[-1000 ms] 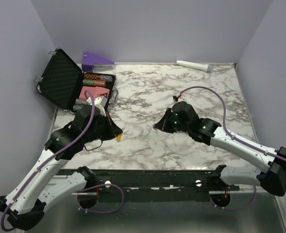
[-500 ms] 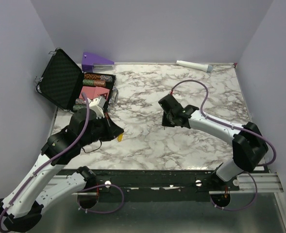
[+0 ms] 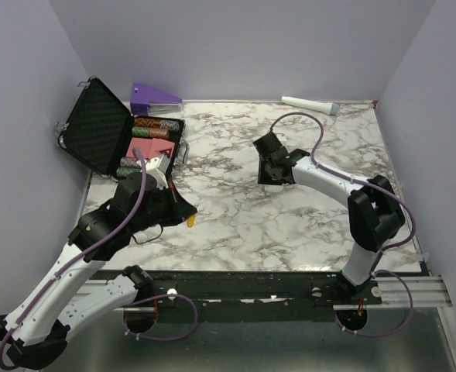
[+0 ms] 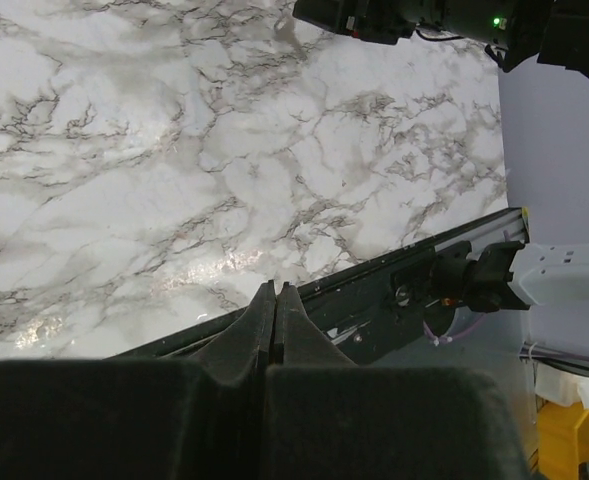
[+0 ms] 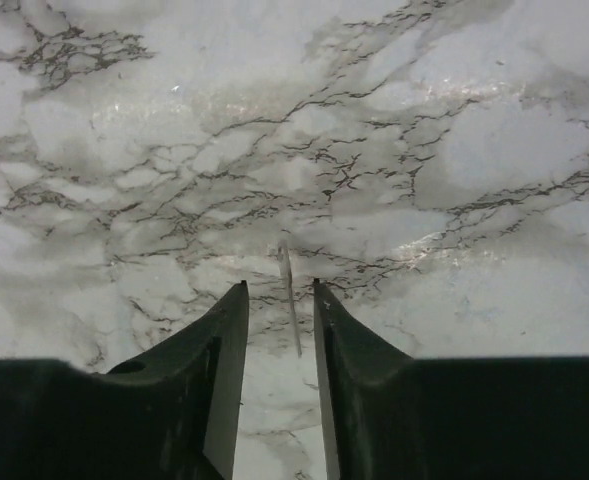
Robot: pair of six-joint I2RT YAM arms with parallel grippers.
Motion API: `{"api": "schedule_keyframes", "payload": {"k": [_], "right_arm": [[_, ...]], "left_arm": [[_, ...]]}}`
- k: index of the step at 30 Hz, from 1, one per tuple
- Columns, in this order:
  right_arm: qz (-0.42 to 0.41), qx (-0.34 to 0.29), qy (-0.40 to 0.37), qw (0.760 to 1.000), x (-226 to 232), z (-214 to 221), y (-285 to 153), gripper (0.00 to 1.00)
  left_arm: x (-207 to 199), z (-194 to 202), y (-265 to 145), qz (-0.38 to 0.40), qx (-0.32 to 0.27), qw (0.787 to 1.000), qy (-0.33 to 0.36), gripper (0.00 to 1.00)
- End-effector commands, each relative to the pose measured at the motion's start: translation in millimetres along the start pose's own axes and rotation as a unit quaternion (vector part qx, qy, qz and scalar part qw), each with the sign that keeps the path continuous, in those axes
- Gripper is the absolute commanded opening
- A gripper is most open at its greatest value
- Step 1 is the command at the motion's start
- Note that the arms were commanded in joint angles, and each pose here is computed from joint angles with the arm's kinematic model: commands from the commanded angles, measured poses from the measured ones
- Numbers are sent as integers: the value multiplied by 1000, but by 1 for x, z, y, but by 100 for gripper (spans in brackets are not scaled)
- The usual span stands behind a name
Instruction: Remove the keys from the keyring
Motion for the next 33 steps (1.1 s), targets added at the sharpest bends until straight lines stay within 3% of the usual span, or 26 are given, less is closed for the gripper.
{"api": "schedule_keyframes", "payload": {"k": [1,3,4,5,16,23,33], "right_arm": [[-4,16,-11,1000,-3,-3,-1,56],[2,17,-10,1000,-5,-2,-3,76],[5,18,-8,1000,-7,-1,-5,91],[5,17,-7,1000,-8,-1,-8,99],[-11,-11,25,1000,-26,5,-61,100],[-18,-8,42,999,-50,31,-99,100],[-41,-3,98,994,-63,50,-136,99]], "left_arm": [[1,-5,-10,-12,-22,1000,-6,0],[2,-5,-8,-14,-20,1000,-6,0],[2,-5,-8,-16,-18,1000,-6,0],[1,-5,-7,-15,-17,1000,-5,0],[-1,-6,3,-21,-5,1000,0,0],[-4,-7,14,-18,7,1000,10,0],[-17,-24,53,-29,12,999,38,0]]}}
Point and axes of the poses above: each gripper's point midway between its finger pads, its own y axis out along the fingers, its own x axis along the line the jaws close on, z = x × y, the point moved 6 cm from there along -y, back along the fingers, and after that the axes turned 4 degrees about -y, right-handed, at the moved point
